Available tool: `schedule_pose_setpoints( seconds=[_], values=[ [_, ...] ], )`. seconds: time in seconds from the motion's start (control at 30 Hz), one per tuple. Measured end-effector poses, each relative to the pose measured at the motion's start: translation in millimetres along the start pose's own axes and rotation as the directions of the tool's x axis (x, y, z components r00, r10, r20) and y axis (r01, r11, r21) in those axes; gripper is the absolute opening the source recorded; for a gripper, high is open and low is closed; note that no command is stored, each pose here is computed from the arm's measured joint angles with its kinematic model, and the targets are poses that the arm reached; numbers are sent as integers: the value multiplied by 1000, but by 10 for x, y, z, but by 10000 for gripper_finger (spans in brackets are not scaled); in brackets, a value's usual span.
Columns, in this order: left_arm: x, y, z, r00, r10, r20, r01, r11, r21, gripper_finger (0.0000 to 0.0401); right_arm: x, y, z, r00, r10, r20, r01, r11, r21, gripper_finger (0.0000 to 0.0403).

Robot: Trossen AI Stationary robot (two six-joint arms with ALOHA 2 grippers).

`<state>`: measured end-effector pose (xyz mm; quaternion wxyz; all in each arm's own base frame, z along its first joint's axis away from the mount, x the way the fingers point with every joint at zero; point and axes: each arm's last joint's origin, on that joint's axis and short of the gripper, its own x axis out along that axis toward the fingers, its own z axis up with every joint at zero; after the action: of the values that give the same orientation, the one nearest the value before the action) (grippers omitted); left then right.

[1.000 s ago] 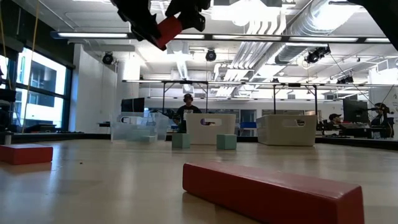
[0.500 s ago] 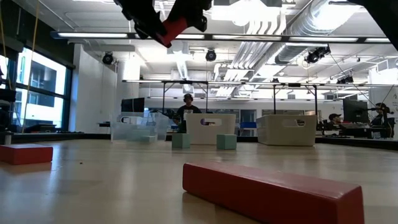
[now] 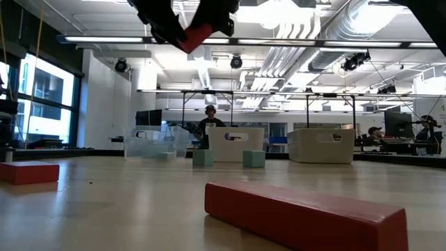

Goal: Sort & place blocks by color
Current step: Put the red block into the gray bin

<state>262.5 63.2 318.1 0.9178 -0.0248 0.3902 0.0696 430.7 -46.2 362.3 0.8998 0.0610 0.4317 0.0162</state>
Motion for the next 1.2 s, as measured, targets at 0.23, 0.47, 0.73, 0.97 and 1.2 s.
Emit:
schedule_pose_setpoints(
  seconds=[0.23,0.47,0.73,0.97,1.2],
  values=[
    [-4,35,-3,1000,29,-2,-29,1000,0,137,-12,-79,-89,994,-66,-91,67,998,12,110],
    [-7,79,-8,996,86,-8,-86,996,-16,151,-72,-277,-244,947,-203,-249,204,979,-19,110],
    [-13,150,-16,994,105,-11,-105,989,-105,151,-189,-594,-392,860,-330,-389,351,936,-17,110],
    [-18,200,-22,993,118,-13,-118,986,-119,150,-256,-863,-583,775,-343,-531,410,912,9,110],
    [-24,250,-29,991,130,-15,-131,981,-142,152,-128,-1110,-941,694,-305,-652,422,906,26,110]
  ],
)
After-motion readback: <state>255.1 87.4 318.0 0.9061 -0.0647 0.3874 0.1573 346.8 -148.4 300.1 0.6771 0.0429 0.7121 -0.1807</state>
